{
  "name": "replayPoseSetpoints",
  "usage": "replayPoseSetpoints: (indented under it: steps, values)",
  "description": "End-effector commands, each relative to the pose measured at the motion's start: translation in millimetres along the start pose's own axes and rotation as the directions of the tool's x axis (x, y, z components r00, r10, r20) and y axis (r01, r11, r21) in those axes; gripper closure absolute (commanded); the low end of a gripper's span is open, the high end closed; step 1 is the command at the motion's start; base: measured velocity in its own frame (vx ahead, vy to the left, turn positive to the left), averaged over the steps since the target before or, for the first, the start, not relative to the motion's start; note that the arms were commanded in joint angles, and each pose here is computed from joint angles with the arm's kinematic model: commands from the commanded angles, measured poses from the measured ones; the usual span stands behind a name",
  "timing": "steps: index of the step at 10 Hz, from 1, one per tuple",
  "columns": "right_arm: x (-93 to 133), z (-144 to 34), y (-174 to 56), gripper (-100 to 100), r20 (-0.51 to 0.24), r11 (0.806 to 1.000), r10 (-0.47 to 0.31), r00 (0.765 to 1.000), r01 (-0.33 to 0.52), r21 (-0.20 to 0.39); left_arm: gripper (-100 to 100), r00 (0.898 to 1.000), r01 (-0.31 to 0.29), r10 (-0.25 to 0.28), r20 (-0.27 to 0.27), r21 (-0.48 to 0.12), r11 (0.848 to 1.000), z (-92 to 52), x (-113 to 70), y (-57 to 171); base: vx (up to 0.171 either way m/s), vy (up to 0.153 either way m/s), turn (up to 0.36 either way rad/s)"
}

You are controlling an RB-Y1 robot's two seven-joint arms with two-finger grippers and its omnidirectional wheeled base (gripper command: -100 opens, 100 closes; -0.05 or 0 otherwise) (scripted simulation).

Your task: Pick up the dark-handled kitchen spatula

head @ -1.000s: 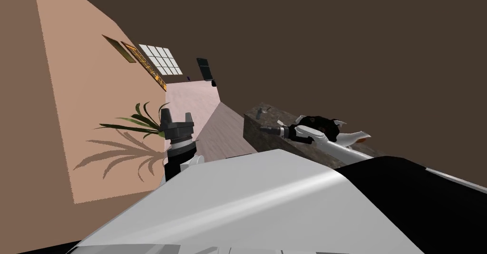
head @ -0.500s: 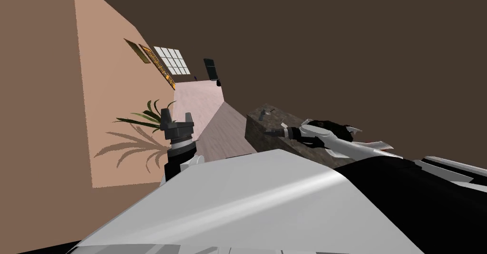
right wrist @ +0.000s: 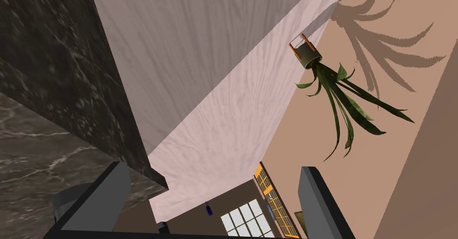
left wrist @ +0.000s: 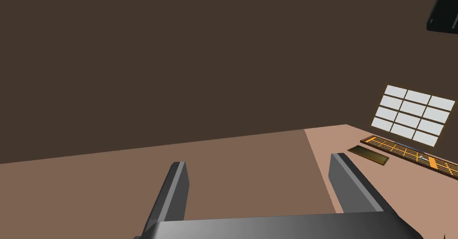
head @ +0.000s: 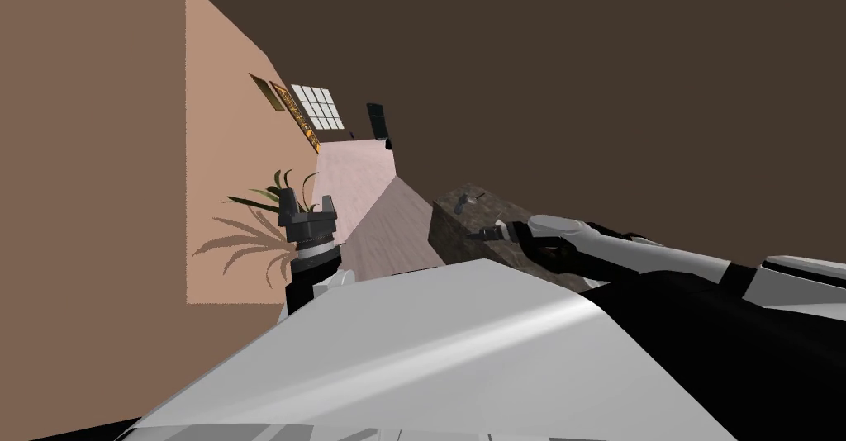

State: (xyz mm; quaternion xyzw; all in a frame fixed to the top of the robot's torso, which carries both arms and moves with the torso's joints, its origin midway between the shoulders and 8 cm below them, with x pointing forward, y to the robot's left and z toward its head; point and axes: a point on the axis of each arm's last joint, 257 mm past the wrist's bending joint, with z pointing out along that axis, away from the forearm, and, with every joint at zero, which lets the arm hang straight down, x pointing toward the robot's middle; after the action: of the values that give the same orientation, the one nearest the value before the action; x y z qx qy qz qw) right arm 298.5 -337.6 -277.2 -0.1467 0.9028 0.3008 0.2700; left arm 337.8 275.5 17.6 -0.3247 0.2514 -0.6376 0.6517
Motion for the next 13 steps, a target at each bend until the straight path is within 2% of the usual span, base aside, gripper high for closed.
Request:
replayPoseSetpoints:
  steps: [1, 2, 3, 5, 7, 8, 10, 11, 12, 13]
  values:
    - [21, -14.0, -28, -100, -0.069, 0.997, 0.003, 0.998, 0.003, 0.081, 0, 1.0, 0.0, 0.0, 0.0, 0.0, 1.0, 0.0, 0.0, 0, 0.038, -0.06, 0.19]
    - [20, -19.1, -31, -100, -0.083, 0.995, -0.008, 0.997, 0.015, 0.094, 0, 1.0, 0.0, 0.0, 0.0, 0.0, 1.0, 0.0, 0.0, 0, 0.033, -0.05, 0.084]
    - [38, -33.6, -53, -100, -0.141, 0.987, 0.001, 0.99, 0.021, 0.158, 0, 1.0, 0.0, 0.0, 0.0, 0.0, 1.0, 0.0, 0.0, 0, 0.043, -0.053, 0.141]
    - [38, -36.7, -55, -100, -0.149, 0.986, -0.004, 0.989, 0.029, 0.164, 0, 1.0, 0.0, 0.0, 0.0, 0.0, 1.0, 0.0, 0.0, 0, 0.031, -0.035, 0.052]
    - [74, -72.1, -94, -100, -0.263, 0.958, 0.023, 0.965, 0.053, 0.28, 0, 1.0, 0.0, 0.0, 0.0, 0.0, 1.0, 0.0, 0.0, 0, 0.04, -0.053, 0.181]
    - [72, -76.4, -96, -100, -0.272, 0.956, 0.018, 0.962, 0.064, 0.287, 0, 1.0, 0.0, 0.0, 0.0, 0.0, 1.0, 0.0, 0.0, 0, 0.05, -0.071, 0.079]
    - [106, -117.0, -126, -100, -0.376, 0.919, 0.055, 0.925, 0.1, 0.38, 0, 1.0, 0.0, 0.0, 0.0, 0.0, 1.0, 0.0, 0.0, 0, 0.073, -0.094, 0.136]
    - [106, -117.8, -127, -100, -0.378, 0.919, 0.054, 0.924, 0.102, 0.381, 0, 1.0, 0.0, 0.0, 0.0, 0.0, 1.0, 0.0, 0.0, 0, 0.059, -0.074, 0.065]
    - [123, -137.5, -138, -100, -0.424, 0.901, 0.077, 0.902, 0.119, 0.417, 0, 1.0, 0.0, 0.0, 0.0, 0.0, 1.0, 0.0, 0.0, 0, 0.038, -0.07, 0.089]
    - [123, -137.5, -138, -100, -0.424, 0.901, 0.077, 0.902, 0.119, 0.417, 0, 1.0, 0.0, 0.0, 0.0, 0.0, 1.0, 0.0, 0.0, 0, 0.026, -0.055, 0.055]
